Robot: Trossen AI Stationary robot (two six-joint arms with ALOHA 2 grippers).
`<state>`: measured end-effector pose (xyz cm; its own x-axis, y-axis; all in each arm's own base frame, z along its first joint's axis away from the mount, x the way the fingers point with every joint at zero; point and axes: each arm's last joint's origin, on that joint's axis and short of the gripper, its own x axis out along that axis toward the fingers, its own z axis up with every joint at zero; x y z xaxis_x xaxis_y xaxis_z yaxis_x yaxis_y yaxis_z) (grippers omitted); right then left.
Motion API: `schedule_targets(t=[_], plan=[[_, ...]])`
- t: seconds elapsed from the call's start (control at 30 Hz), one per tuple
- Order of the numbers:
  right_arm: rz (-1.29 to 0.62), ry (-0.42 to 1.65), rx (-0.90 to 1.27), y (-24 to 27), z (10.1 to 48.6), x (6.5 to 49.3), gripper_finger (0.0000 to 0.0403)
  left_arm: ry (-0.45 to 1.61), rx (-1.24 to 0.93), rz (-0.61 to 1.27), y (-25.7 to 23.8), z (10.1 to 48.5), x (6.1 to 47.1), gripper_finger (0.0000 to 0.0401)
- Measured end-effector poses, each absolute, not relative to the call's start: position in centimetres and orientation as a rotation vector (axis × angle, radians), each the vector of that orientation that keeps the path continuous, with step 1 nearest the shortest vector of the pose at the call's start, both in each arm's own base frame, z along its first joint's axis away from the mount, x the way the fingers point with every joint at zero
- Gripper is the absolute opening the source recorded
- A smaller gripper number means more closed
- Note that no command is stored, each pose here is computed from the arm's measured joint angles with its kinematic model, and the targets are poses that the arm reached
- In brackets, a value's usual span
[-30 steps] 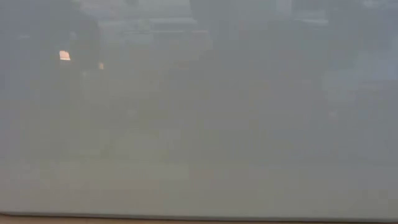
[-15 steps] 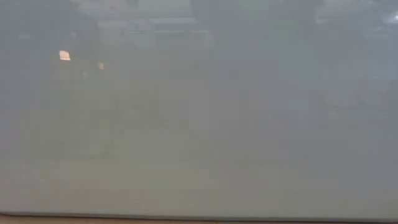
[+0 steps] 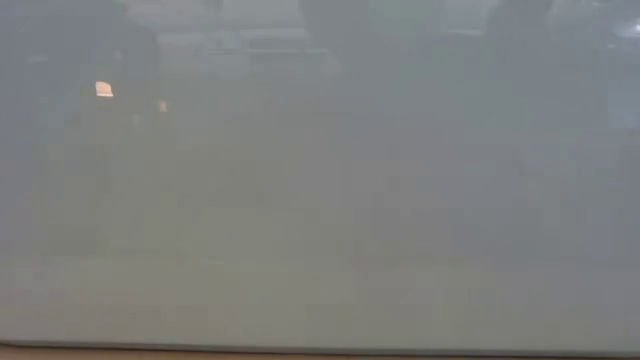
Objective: Sort crayons/erasers/pens/pencils in bins
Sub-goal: Put the blue crayon into the middle right gray bin
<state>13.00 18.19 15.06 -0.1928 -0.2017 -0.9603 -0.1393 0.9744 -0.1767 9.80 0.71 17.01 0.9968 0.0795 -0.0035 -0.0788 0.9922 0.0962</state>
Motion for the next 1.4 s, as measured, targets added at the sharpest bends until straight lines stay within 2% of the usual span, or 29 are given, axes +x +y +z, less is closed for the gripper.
schedule_targets(t=[0.33,0.57,0.97,1.13,1.4], plan=[[0.066,1.761,-0.222,17.8,13.4,13.0,0.0095,0.008,0.096,0.079,0.7,17.0,9.8,0.0076],[0.070,1.764,-0.224,17.5,12.8,12.8,0.0091,0.008,0.096,0.079,0.7,17.0,9.8,0.0076],[0.067,1.760,-0.226,17.5,12.8,12.8,0.0021,0.008,0.096,0.079,0.7,17.0,9.8,0.0076],[0.131,1.720,-0.217,18.8,13.9,13.8,0.0022,0.007,0.096,0.080,0.7,17.0,9.8,0.0076],[0.210,1.498,-0.181,20.3,19.1,17.9,0.0024,0.008,0.096,0.079,0.7,17.0,9.8,0.0076]])
